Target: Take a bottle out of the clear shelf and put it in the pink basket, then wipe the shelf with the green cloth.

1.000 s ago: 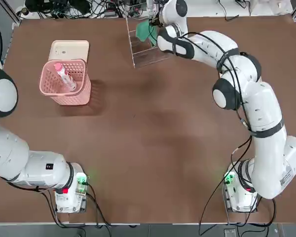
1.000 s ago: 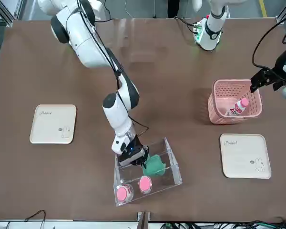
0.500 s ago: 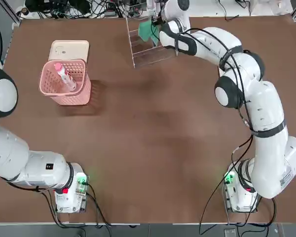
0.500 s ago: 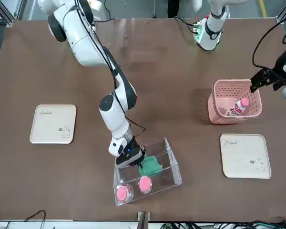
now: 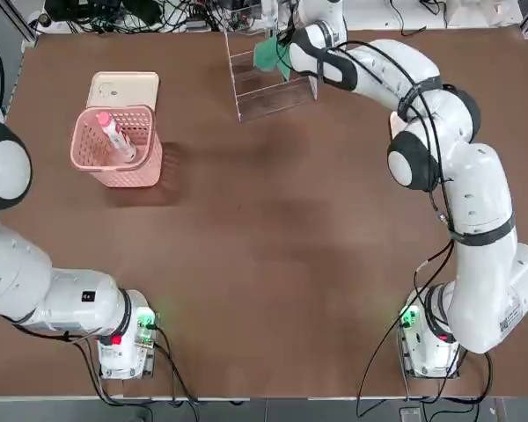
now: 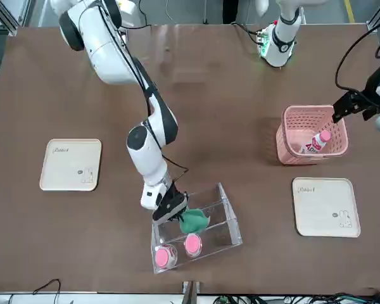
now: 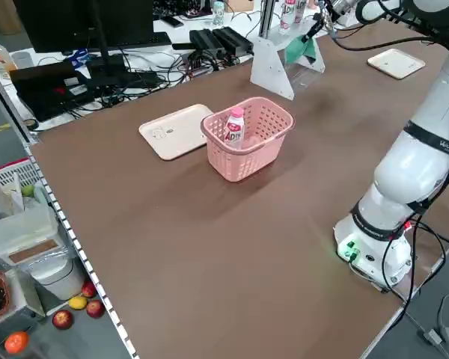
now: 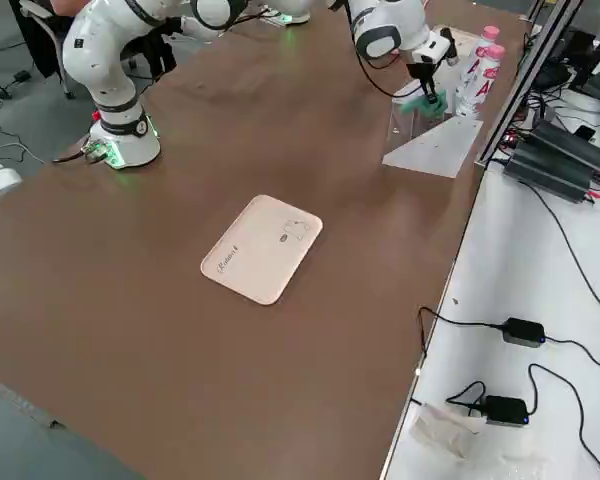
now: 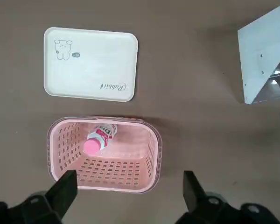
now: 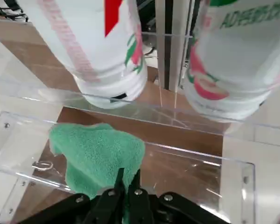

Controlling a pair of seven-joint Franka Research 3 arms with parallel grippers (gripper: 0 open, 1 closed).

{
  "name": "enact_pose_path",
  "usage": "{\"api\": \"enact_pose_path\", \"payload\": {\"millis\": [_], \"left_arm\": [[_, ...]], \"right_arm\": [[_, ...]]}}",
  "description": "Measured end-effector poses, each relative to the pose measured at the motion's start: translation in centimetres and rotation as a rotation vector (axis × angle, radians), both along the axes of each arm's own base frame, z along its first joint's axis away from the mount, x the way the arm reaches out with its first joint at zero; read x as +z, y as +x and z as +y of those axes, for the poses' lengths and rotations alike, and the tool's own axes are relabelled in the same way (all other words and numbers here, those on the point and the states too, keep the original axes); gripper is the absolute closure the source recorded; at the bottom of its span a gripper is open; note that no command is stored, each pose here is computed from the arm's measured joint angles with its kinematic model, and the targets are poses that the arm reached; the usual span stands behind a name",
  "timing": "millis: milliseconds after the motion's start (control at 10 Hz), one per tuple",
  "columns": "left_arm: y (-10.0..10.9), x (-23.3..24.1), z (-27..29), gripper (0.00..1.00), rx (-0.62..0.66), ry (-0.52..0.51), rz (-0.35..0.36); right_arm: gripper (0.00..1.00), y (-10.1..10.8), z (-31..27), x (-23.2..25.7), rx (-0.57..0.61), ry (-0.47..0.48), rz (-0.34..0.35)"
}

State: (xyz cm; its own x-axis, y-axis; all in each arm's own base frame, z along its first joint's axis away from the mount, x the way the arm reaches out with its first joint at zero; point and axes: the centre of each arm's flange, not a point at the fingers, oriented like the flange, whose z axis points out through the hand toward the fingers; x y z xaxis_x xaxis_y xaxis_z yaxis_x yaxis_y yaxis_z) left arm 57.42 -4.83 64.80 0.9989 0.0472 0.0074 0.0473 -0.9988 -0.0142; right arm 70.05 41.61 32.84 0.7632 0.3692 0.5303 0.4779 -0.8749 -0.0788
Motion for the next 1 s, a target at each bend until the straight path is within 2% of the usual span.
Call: {"api": "enact_pose_path", "payload": {"millis": [200,300,500,700,1000], "left_arm": [[0.0,0.0,0.0,0.00,0.000,0.000,0.000],[0.0,0.0,0.0,0.00,0.000,0.000,0.000],[0.0,0.0,0.1,0.00,0.001,0.000,0.000],[0.0,0.0,0.1,0.00,0.001,0.000,0.001],[0.0,0.0,0.1,0.00,0.001,0.000,0.001]], "right_arm": [[0.95,0.2,-0.5,-0.2,0.017,-0.016,0.005],[0.95,-0.2,0.2,-0.2,0.001,0.007,0.021],[0.95,-2.1,3.3,-0.1,-0.073,0.084,0.047],[0.95,-3.9,6.2,0.3,-0.146,0.184,0.033],[0.95,-5.6,8.8,0.4,-0.219,0.310,0.044]]}}
